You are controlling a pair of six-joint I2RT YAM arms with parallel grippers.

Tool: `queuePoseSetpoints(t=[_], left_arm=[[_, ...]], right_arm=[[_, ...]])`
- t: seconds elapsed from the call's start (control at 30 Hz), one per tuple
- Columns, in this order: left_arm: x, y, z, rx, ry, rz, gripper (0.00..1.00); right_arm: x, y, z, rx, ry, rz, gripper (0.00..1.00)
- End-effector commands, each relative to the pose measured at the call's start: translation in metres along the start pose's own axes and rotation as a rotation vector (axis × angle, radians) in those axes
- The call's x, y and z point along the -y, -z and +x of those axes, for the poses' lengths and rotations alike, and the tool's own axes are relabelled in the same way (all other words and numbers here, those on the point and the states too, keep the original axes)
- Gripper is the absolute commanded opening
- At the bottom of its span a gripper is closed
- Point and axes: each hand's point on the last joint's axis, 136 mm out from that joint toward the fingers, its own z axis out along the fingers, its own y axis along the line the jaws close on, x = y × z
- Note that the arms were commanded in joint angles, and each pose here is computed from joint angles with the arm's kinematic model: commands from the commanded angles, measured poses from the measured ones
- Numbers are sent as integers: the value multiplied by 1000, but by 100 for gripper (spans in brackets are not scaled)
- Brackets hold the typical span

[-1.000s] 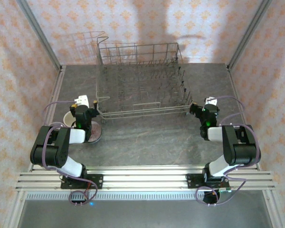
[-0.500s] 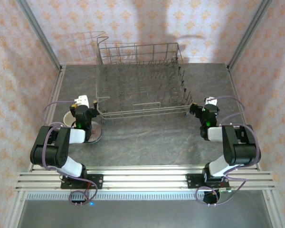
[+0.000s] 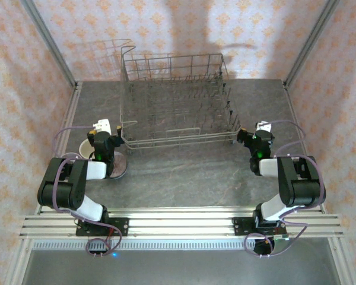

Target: Load the bowls into the dish rack

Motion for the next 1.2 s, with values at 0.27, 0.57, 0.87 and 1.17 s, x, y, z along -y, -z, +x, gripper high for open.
queuePoseSetpoints(t=[0.27,0.57,0.87,1.17], left_arm=[[-9,47,-65,103,43,15,99],[-4,106,-161,100,107,120,100],[48,125,-200,-221,160,311,94],[68,102,-173,-544,198,269,90]], right_arm=[[9,44,-74,59,-30,74,99],[-13,88,-140,-56,-22,-9,99],[-63,106,-153,-295,-23,-205,99],[-66,112,-131,-454,-68,-197,99]])
